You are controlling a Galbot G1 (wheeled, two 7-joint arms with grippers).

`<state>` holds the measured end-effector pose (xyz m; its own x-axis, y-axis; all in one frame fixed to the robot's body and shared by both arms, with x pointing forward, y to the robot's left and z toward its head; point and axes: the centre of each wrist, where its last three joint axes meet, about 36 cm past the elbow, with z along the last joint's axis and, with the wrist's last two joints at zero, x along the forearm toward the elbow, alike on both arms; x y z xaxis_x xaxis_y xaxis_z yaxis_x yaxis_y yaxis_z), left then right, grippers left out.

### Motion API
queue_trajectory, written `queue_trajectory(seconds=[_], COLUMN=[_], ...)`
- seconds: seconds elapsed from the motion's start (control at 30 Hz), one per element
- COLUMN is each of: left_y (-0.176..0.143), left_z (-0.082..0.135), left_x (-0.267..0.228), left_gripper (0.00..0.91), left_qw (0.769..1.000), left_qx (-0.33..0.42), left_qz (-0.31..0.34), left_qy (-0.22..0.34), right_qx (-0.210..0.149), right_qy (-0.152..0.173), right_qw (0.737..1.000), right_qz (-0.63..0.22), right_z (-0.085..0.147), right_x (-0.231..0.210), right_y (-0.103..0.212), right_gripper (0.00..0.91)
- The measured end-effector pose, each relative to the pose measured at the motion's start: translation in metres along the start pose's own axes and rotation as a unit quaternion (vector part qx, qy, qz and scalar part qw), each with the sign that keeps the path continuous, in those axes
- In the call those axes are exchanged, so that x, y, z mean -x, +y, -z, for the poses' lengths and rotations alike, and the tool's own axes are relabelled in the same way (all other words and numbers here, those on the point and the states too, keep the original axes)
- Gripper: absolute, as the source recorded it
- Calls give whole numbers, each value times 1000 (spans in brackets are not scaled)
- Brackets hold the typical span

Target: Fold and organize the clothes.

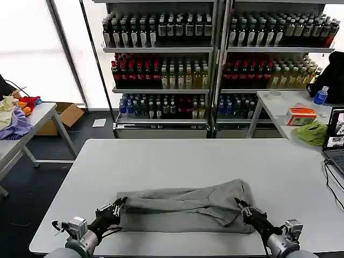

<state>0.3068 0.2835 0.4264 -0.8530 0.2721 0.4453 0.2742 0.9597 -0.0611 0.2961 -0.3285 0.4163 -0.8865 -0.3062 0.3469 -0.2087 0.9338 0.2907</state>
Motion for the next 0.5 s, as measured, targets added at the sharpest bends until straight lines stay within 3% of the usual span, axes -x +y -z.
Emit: queue_trajectory(seconds=[0.23,0.5], left_y=[5,5], left_z=[-1,3], left_x=[-16,-29], left_gripper=[907,907], left_qw=[1000,998], left_qx=[16,15], left_qz=[18,51], left_qy=[5,-16], right_qx=[-32,-79], right_qy=[-31,-98], right_qw=[999,992], right_qz=[6,0], right_z=[-9,-23], right_x=[-11,-21], right_y=[-9,-38], right_gripper=[907,907])
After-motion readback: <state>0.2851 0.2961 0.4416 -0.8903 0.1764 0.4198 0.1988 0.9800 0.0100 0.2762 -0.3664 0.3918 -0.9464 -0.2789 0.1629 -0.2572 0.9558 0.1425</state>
